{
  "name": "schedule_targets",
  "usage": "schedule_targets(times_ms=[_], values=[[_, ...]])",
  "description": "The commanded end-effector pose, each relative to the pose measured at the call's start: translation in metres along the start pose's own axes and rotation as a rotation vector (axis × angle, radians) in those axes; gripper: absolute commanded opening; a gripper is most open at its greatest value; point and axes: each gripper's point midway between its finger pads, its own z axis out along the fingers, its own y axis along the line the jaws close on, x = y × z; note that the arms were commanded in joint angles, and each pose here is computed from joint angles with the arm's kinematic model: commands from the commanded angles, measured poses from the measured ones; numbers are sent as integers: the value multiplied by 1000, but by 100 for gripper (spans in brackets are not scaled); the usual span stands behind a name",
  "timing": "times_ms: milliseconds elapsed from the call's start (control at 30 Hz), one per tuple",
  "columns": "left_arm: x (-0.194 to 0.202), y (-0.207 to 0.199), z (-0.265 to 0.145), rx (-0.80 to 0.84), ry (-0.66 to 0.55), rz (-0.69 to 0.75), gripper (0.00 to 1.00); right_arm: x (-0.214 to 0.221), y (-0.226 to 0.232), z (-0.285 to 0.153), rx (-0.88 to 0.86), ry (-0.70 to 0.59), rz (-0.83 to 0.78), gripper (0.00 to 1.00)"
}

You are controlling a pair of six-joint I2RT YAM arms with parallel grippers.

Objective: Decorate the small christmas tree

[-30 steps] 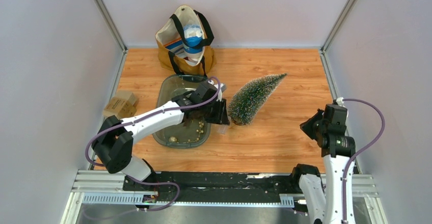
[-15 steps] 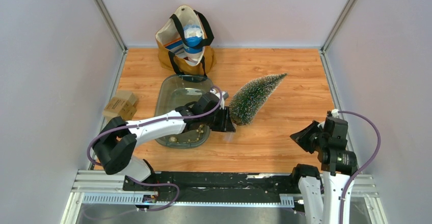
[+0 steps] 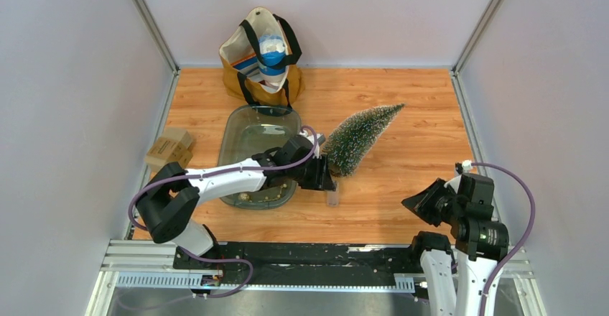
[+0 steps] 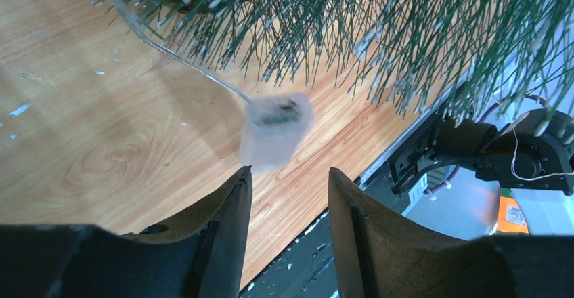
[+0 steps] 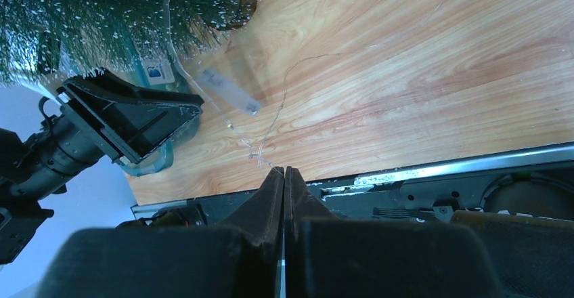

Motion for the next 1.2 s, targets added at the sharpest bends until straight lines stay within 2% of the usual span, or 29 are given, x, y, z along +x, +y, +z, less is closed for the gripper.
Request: schedule_targets(times_ms=[0,200,500,633,833,1167], values=[[2,-9,4,28,-7,13,53,7,10,-12,-48,11,-27,0],[9,0,-7,-15,-26,20,54,9,14,-18,-58,20,-25,0],[-8,-3,-70,-95,-216,117,56,21,21,-35,-73,56,-25,0],[-12,-14,-93,-63,-283,173,56,31,19,-44,-69,73,-22,0],[-4,-33,-91,-13,-288,261,58,51,22,-50,-108,147,-14,0],[27,-123,-49,153,-246,586,59,60,31,-55,-168,207,-20,0]])
